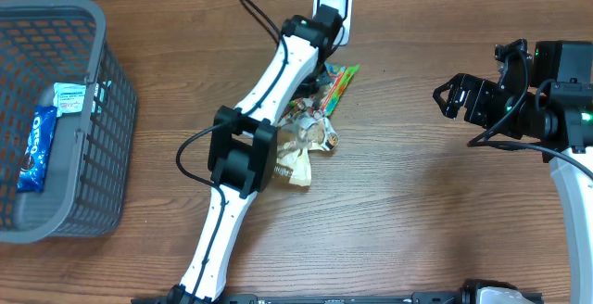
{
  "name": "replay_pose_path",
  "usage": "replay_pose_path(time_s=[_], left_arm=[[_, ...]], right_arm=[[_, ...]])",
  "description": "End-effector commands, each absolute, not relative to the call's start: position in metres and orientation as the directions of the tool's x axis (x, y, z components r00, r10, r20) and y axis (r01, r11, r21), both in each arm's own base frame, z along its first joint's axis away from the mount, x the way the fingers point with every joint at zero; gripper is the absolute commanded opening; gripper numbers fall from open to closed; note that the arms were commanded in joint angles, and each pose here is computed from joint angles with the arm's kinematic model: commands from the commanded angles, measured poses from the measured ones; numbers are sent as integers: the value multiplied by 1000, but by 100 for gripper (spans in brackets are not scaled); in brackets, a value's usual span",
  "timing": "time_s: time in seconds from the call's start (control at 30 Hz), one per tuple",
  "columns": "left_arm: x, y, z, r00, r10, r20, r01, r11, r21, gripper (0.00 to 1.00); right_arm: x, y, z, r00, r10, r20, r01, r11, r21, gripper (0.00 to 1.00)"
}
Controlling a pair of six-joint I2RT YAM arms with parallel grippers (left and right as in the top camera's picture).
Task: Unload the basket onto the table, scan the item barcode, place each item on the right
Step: 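Push the Haribo bag with the left gripper toward the bread bag, then move the left gripper back over the basket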
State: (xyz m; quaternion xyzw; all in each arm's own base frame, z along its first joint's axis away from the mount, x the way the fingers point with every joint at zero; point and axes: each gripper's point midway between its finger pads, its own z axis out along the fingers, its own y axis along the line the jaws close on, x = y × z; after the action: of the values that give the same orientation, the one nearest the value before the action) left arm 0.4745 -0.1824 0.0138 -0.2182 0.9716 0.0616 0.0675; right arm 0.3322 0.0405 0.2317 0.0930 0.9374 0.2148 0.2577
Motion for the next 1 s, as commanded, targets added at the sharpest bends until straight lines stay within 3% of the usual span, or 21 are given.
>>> replay_pose_path(time_s=[0.0, 0.33, 0.77, 0.97], left_arm=[[461, -162, -16, -889, -451, -80, -458, 874, 166, 4], [446, -141, 6, -924, -381, -30, -377, 896, 235, 4], [415, -128, 28, -983, -106, 150, -62, 959, 277, 4], [434, -127, 69, -998, 5, 60, 18, 977, 214, 4]], right_arm=[[335, 43, 242, -840, 273, -470, 38, 892, 450, 100], [334, 43, 242, -842, 273, -465, 40, 892, 451, 100], [331, 43, 240, -848, 273, -454, 46, 891, 451, 100], [332, 43, 240, -848, 273, -454, 46, 891, 451, 100]])
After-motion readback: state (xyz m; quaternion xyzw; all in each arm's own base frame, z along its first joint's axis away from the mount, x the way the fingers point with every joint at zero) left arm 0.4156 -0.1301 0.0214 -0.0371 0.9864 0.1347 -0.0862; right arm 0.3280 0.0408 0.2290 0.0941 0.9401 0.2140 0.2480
